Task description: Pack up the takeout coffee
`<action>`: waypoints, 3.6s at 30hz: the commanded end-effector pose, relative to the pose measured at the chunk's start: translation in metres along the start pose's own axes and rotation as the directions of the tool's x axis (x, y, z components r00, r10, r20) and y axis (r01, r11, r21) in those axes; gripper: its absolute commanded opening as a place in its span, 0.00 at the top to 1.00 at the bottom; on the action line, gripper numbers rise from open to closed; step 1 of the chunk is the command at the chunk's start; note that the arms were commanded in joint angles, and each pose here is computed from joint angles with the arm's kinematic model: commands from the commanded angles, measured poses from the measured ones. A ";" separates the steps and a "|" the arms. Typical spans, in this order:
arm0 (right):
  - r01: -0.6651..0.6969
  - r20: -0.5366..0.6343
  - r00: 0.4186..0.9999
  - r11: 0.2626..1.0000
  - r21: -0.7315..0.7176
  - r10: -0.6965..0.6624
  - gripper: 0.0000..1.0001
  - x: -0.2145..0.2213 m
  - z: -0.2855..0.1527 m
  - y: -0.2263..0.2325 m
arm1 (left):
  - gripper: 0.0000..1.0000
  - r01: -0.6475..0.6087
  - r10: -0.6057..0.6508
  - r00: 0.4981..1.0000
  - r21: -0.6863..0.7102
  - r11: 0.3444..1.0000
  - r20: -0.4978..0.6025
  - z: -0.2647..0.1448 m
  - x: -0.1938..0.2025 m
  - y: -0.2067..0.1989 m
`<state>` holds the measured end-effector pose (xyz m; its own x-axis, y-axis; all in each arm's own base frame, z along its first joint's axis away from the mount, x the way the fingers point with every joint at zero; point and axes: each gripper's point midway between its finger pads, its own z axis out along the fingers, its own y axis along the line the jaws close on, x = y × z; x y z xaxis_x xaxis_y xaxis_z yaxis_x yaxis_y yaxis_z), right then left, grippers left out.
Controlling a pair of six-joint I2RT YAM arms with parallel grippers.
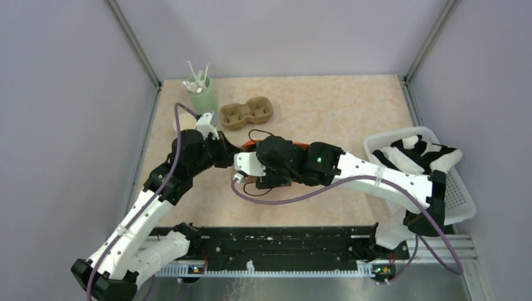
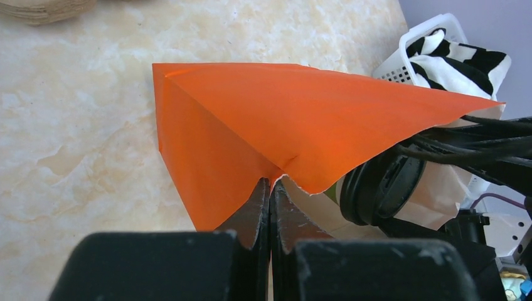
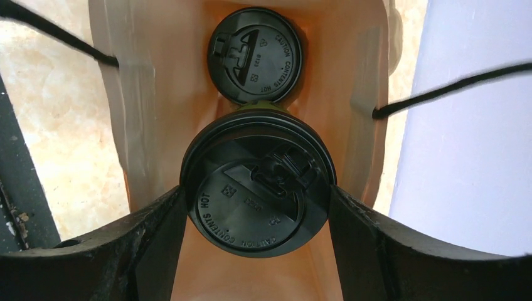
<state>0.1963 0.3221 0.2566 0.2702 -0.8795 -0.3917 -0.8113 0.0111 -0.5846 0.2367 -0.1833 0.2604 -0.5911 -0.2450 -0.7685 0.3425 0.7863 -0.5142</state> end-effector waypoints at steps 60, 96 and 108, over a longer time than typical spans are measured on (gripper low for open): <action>0.225 -0.112 0.969 0.974 0.032 -0.220 0.61 0.039 0.058 -0.022 | 1.00 -0.047 0.049 0.999 0.084 0.995 -0.017 -0.010 0.028 0.001; 0.227 -0.062 0.973 0.964 0.137 -0.221 0.61 0.062 0.100 -0.054 | 1.00 -0.100 0.100 0.994 0.011 0.995 -0.034 -0.013 0.019 0.008; 0.199 0.011 0.979 0.967 0.157 -0.203 0.61 0.054 0.120 -0.058 | 1.00 -0.068 0.067 0.997 -0.030 0.997 -0.032 -0.014 0.013 0.011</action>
<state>0.3120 0.3188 0.1701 0.4195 -0.8813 -0.2175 -0.6720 -0.1404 -0.7272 0.2217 -0.1713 0.2341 -0.6044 -0.1516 -0.7821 0.3664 0.8188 -0.4419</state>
